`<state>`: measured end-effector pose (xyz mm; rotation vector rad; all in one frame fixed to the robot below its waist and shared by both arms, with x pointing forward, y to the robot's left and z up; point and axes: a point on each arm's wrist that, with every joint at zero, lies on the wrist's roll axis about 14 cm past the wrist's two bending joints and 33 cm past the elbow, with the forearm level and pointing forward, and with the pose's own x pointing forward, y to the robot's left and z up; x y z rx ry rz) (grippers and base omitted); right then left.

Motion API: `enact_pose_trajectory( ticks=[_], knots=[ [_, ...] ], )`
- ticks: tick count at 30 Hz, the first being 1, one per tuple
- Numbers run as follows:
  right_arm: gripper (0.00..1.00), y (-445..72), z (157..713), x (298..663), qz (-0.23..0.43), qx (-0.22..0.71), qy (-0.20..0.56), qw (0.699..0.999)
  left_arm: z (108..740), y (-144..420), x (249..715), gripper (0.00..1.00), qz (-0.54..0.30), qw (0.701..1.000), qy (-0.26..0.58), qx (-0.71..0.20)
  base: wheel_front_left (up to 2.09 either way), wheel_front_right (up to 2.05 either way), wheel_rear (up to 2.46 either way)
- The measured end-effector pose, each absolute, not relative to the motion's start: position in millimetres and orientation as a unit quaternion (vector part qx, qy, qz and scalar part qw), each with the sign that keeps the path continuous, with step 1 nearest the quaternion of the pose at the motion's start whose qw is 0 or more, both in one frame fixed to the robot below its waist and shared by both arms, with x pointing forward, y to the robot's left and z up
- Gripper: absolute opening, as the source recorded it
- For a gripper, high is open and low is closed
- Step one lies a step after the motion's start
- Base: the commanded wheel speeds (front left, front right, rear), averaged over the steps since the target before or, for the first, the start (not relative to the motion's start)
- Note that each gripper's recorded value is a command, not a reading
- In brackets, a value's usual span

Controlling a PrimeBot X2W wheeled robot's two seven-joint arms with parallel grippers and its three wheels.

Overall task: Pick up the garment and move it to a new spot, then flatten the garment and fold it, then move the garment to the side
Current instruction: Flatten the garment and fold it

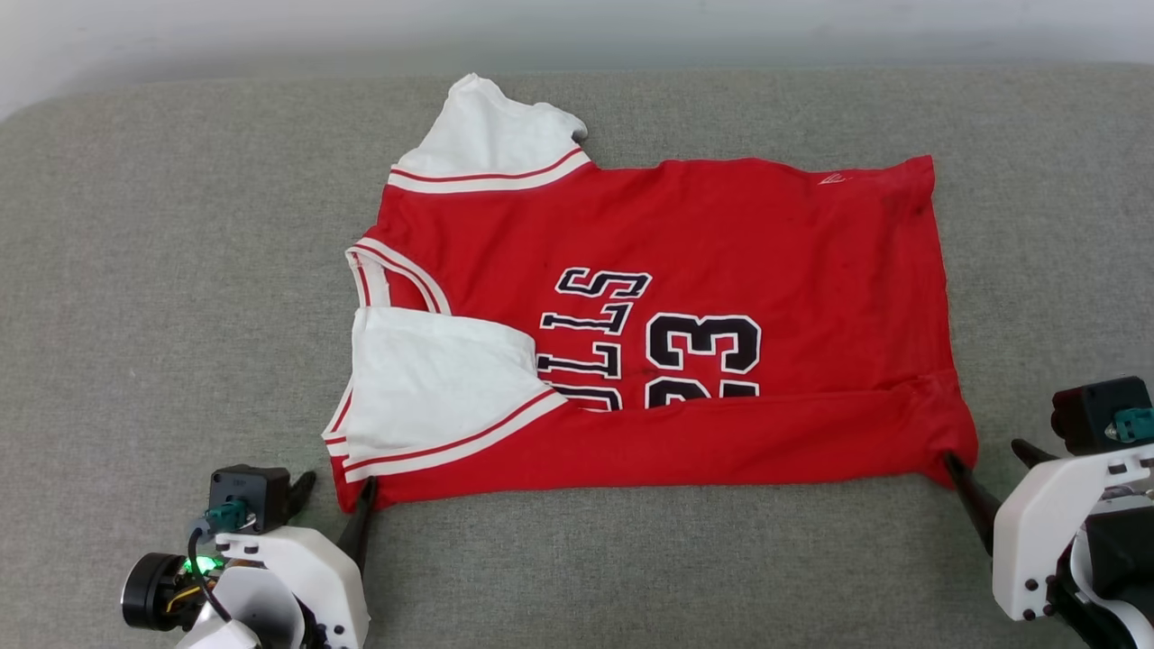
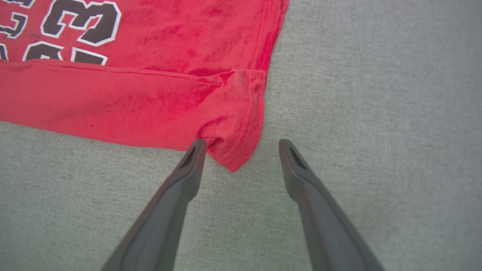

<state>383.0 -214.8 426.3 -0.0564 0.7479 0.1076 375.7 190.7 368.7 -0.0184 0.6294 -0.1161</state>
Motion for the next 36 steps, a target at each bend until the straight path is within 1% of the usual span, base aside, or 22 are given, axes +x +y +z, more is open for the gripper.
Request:
enact_pose_trajectory(
  ticks=[1, 5, 8, 11, 15, 20, 25, 33, 34, 35, 36],
  knots=[
    [1.0, -215.4, 424.6, 381.5, 0.052, -0.027, 0.368, 0.928, 366.9, 190.0, 375.5, 0.0, -0.06, 0.947, 0.314, -0.009, 0.0, 0.0, 0.0],
    [1.0, -215.8, 426.4, 381.3, 0.051, -0.03, 0.365, 0.929, 367.0, 183.4, 373.7, 0.0, -0.074, 0.944, 0.32, -0.02, 0.0, 0.0, 0.0],
    [1.0, -218.6, 429.8, 380.9, 0.05, -0.039, 0.361, 0.93, 374.3, 184.2, 373.1, 0.0, -0.07, 0.95, 0.302, -0.024, 0.0, 0.0, 0.0],
    [1.0, -226.5, 430.8, 379.8, 0.037, -0.049, 0.363, 0.93, 388.9, 186.8, 374.2, 0.0, -0.065, 0.96, 0.27, -0.028, 0.0, 0.0, 0.0],
    [1.0, -220.8, 424.7, 379.2, 0.04, -0.043, 0.374, 0.925, 418.3, 185.7, 381.6, 0.0, -0.065, 0.974, 0.213, -0.035, 0.0, 0.0, 0.0],
    [1.0, -218.8, 411.6, 381.8, 0.04, -0.044, 0.396, 0.916, 440.8, 185.0, 384.0, 0.0, -0.068, 0.982, 0.175, -0.033, 0.0, 0.0, 0.0],
    [1.0, -216.4, 395.0, 384.5, 0.039, -0.045, 0.42, 0.906, 446.4, 184.7, 384.2, 0.0, -0.069, 0.983, 0.168, -0.033, 0.0, 0.0, 0.0],
    [1.0, -207.7, 373.5, 391.3, 0.044, -0.039, 0.443, 0.895, 436.7, 188.4, 382.8, 0.0, -0.066, 0.98, 0.184, -0.028, 0.0, 0.0, 0.0],
    [0.88, -207.0, 370.4, 391.2, 0.045, -0.037, 0.447, 0.892, 435.1, 189.5, 382.5, 0.0, -0.065, 0.98, 0.186, -0.026, 0.0, 0.0, 0.0],
    [0.53, -206.7, 367.9, 391.2, 0.045, -0.037, 0.451, 0.891, 433.6, 190.1, 382.2, 0.0, -0.065, 0.979, 0.189, -0.026, 0.0, 0.0, 0.0],
    [0.0, -206.1, 365.6, 391.1, 0.045, -0.036, 0.455, 0.889, 432.0, 190.7, 381.7, 0.0, -0.064, 0.979, 0.192, -0.025, 0.0, 0.0, 0.0]
  ],
)
